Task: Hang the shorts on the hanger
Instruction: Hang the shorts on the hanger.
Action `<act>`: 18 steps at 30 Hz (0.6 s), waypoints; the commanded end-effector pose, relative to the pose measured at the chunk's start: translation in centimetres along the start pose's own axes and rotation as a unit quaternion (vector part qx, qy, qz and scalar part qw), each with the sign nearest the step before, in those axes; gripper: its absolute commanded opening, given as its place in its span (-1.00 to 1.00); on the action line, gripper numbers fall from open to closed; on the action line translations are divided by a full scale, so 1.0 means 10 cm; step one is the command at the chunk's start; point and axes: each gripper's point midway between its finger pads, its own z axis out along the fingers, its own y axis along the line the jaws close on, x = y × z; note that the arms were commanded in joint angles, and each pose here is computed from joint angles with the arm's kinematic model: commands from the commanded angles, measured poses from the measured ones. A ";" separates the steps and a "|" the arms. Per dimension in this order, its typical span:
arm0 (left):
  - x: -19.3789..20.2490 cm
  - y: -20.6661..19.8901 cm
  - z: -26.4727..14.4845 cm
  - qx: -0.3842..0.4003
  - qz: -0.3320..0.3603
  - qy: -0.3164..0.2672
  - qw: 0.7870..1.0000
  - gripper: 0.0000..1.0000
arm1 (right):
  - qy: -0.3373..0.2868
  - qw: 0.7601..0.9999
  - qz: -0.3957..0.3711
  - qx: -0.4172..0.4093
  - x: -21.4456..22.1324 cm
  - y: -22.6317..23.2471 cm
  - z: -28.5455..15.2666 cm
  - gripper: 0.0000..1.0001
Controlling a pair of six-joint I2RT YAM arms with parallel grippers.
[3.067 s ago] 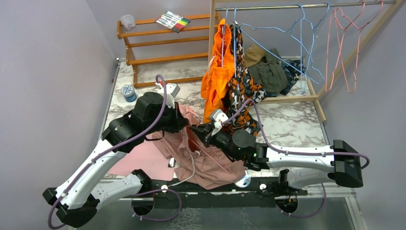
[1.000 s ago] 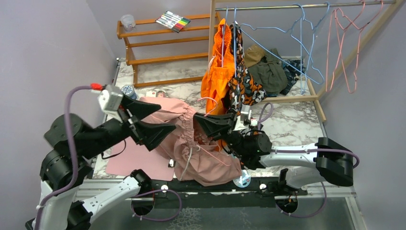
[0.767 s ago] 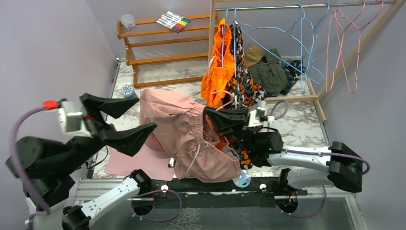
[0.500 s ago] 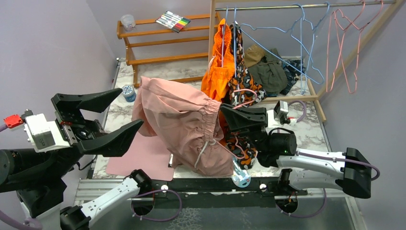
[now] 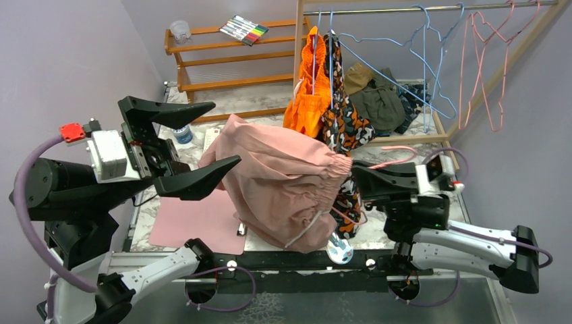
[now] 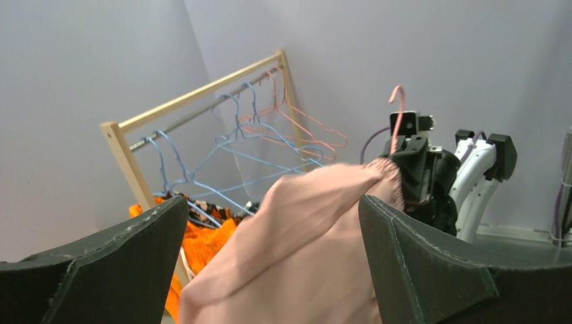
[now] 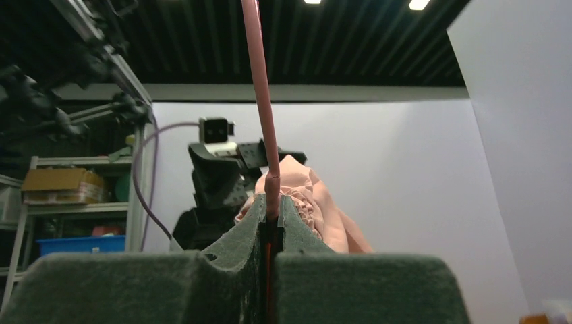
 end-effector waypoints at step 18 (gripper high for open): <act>0.08 -0.20 0.12 0.068 -0.015 -0.027 0.997 0.98 | 0.000 0.998 -0.064 0.001 -0.45 0.10 -0.25 -0.98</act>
